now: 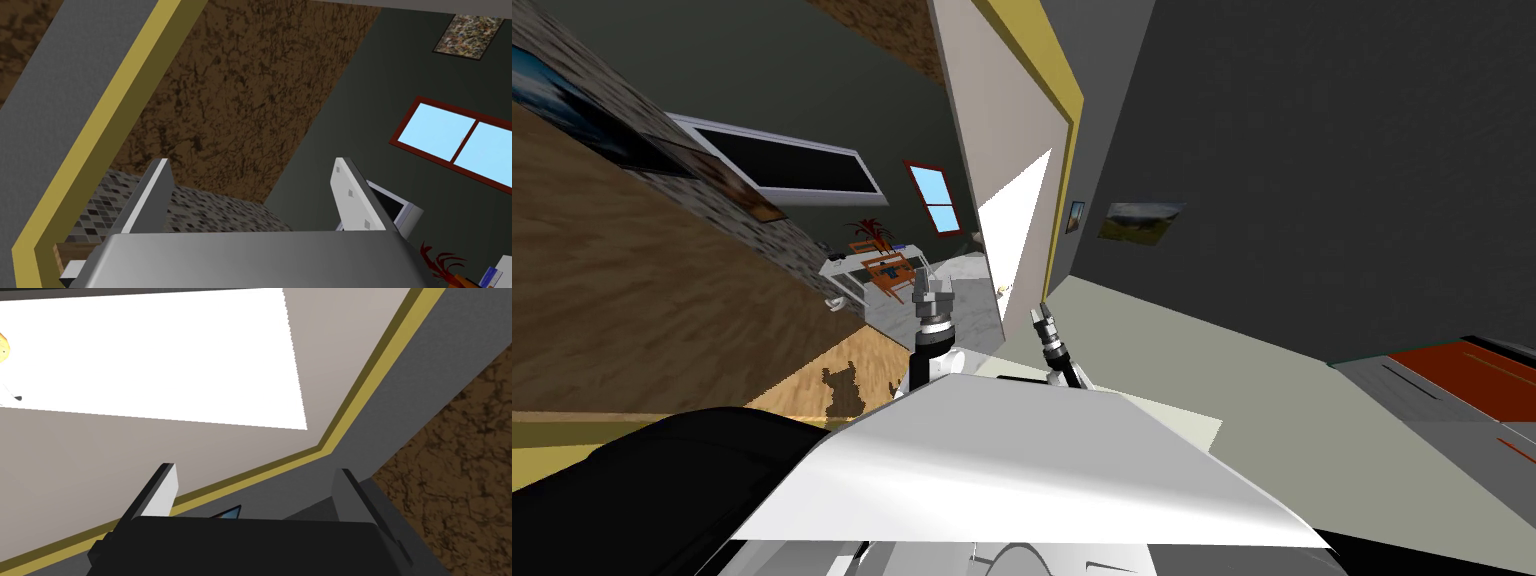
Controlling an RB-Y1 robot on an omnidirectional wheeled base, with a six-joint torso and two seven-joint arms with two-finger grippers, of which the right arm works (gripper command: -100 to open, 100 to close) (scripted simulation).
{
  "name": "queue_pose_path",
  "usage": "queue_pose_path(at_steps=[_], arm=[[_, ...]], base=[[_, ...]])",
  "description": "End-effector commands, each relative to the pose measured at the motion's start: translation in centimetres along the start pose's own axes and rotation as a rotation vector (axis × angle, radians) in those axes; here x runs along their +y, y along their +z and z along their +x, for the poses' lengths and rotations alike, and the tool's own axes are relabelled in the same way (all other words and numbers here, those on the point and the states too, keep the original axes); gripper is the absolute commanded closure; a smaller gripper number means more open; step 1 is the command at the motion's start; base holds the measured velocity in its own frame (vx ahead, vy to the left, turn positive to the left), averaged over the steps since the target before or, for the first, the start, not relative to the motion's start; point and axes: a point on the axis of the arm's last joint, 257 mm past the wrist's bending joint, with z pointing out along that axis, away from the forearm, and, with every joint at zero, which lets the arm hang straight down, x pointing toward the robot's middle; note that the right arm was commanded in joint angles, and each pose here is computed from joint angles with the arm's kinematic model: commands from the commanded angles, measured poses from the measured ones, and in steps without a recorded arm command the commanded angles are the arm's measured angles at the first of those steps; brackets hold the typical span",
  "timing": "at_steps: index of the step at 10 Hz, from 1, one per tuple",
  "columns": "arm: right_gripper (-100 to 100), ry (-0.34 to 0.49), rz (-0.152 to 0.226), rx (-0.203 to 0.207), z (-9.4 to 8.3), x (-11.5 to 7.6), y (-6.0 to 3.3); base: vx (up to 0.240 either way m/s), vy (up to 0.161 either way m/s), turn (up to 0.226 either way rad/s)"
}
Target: Push the door open
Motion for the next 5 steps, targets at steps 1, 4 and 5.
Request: queue_pose_path(at_steps=[1,4,5], arm=[[-100,0.014,0.023,0.025,0.9,-1.3,-0.21],[-100,0.035,0.066,0.071,2.7,-3.6,-0.81],[-100,0.041,0.081,0.087,3.3,-4.4,-1.06]], base=[[0.097,0.011,-0.027],[0.101,0.012,-0.023],[0.109,-0.004,-0.026]])
